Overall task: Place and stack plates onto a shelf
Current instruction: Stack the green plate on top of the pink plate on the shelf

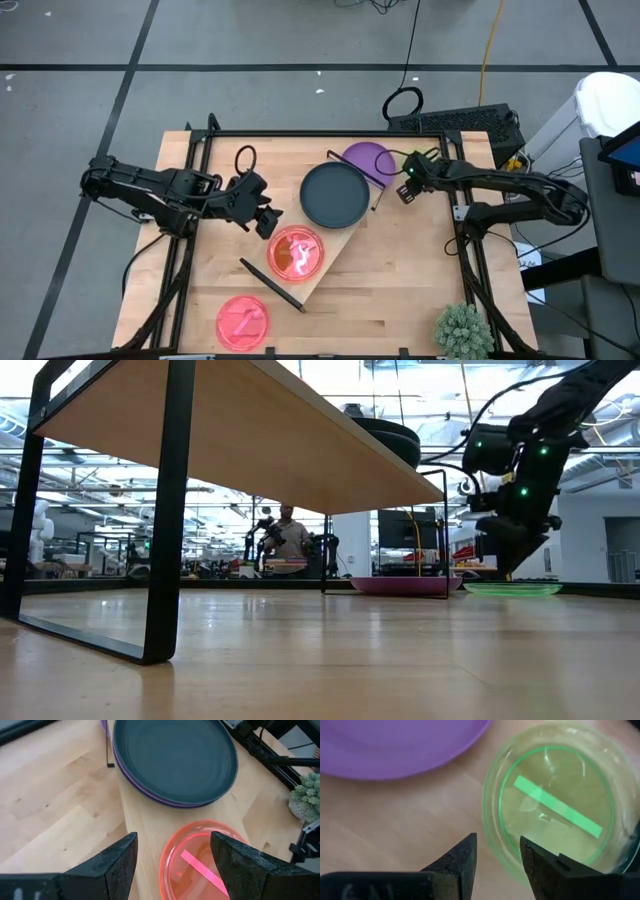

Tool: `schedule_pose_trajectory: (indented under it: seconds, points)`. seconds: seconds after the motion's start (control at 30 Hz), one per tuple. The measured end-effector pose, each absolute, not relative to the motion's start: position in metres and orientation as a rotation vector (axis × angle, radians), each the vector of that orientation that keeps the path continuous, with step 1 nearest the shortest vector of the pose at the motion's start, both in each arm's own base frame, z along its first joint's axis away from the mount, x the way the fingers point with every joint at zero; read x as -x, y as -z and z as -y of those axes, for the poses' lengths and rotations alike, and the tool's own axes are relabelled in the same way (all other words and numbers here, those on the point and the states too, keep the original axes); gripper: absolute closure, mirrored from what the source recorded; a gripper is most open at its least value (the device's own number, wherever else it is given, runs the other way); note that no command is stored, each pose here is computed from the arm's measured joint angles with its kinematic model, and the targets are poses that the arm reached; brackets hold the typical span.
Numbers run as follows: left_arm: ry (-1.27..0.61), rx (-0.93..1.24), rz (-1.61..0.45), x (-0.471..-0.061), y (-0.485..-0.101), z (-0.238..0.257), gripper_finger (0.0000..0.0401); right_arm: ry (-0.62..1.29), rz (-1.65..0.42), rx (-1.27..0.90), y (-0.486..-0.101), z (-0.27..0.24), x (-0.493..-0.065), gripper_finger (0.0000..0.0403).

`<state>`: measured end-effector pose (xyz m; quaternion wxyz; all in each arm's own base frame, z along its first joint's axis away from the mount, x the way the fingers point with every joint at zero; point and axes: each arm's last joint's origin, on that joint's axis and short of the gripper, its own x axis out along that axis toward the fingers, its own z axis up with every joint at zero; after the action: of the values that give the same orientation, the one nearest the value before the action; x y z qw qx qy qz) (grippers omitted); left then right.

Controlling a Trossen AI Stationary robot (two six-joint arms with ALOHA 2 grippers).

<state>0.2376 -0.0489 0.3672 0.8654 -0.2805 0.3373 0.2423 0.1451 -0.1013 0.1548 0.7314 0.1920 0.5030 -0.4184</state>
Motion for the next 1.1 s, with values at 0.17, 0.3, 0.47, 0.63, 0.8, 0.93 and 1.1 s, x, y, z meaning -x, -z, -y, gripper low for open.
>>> schedule_pose_trajectory:
  seconds: [0.17, 0.3, 0.47, 0.63, 0.8, 0.93, 1.1]
  points:
    - [-0.498, 0.593, -0.714, -0.238, -0.367, 0.05, 0.0146, 0.898, -1.139, -0.441, -0.149, 0.102, -0.147, 0.0268]
    - [-0.499, 0.591, -0.718, -0.237, -0.367, 0.049, 0.0146, 0.893, -1.159, -0.44, -0.147, 0.102, -0.148, 0.0268]
    - [-0.499, 0.582, -0.724, -0.237, -0.366, 0.049, 0.0146, 0.892, -1.176, -0.414, -0.145, 0.103, -0.149, 0.0268]
    - [-0.504, 0.574, -0.736, -0.236, -0.366, 0.049, 0.0146, 0.899, -1.206, -0.399, -0.141, 0.104, -0.149, 0.0268]
    - [-0.506, 0.574, -0.738, -0.236, -0.365, 0.049, 0.0146, 0.912, -1.247, -0.39, -0.134, 0.105, -0.15, 0.0268]
    - [-0.506, 0.575, -0.738, -0.236, -0.365, 0.049, 0.0146, 0.917, -1.275, -0.381, -0.13, 0.106, -0.151, 0.0268]
    - [-0.509, 0.58, -0.737, -0.236, -0.365, 0.049, 0.0146, 0.906, -1.289, -0.361, -0.129, 0.106, -0.151, 0.0269]
